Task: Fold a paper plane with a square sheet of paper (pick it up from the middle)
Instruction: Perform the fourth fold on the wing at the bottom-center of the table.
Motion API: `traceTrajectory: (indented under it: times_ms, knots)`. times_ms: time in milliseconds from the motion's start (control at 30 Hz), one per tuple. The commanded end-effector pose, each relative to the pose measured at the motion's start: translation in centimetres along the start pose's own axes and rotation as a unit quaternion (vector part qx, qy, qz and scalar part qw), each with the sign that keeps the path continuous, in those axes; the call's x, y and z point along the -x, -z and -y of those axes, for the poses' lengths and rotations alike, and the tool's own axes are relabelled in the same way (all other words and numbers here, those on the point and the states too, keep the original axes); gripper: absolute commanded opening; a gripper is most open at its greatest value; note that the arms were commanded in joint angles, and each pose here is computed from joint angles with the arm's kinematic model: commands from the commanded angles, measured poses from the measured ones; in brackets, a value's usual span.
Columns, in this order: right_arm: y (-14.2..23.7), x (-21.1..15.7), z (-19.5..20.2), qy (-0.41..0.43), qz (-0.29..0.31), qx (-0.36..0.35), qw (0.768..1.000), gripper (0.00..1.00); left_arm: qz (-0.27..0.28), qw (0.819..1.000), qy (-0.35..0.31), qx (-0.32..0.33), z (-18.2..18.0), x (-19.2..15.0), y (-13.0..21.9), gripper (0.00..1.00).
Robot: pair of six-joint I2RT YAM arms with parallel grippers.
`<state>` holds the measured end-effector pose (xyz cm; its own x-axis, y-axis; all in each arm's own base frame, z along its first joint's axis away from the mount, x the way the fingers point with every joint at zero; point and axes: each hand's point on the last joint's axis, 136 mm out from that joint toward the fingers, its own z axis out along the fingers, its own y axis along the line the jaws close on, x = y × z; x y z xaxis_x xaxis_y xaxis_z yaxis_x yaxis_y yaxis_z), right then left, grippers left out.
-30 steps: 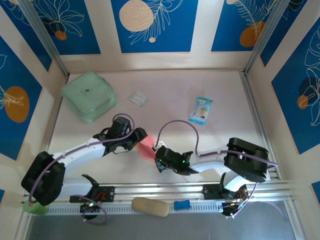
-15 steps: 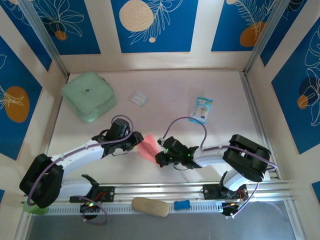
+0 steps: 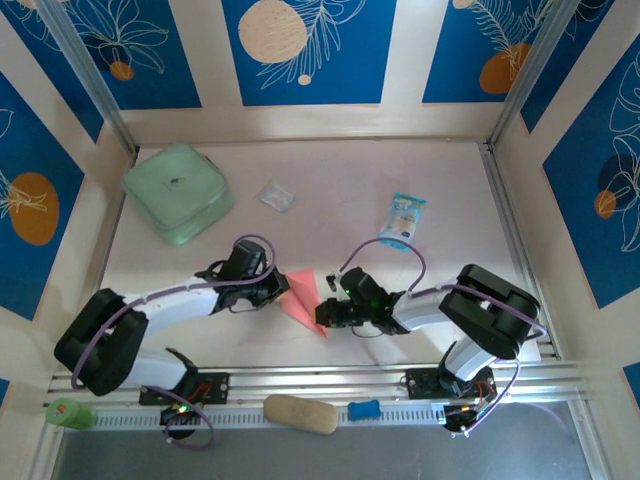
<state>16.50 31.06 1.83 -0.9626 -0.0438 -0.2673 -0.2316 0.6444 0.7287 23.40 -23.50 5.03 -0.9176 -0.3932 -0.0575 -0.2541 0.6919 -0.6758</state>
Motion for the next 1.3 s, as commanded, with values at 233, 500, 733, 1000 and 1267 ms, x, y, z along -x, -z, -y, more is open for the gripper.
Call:
traceTrajectory:
  times_ms: [233,500,733,1000,1267]
  knots:
    - [-0.1,-1.1,1.0,-0.037,-0.009,-0.002,0.999,0.05,-0.041,0.999,-0.004,0.013,-1.4,-1.9,-2.3,0.05]
    - [0.3,-1.3,1.5,-0.039,-0.001,-0.014,0.999,0.05,-0.028,0.996,0.011,0.085,-5.0,-2.1,-1.7,0.0]
    - [0.3,-1.4,1.5,-0.041,-0.003,-0.014,0.999,0.05,-0.028,0.995,0.013,0.092,-5.4,-2.2,-1.6,0.0]
    - [0.2,-1.7,1.7,-0.057,-0.01,-0.012,0.998,0.05,-0.025,0.996,0.011,0.09,-5.2,-2.1,-1.5,0.0]
    - [0.1,-2.2,2.3,-0.078,-0.016,-0.02,0.997,0.05,-0.023,0.996,0.011,0.091,-5.1,-2.0,-1.4,0.0]
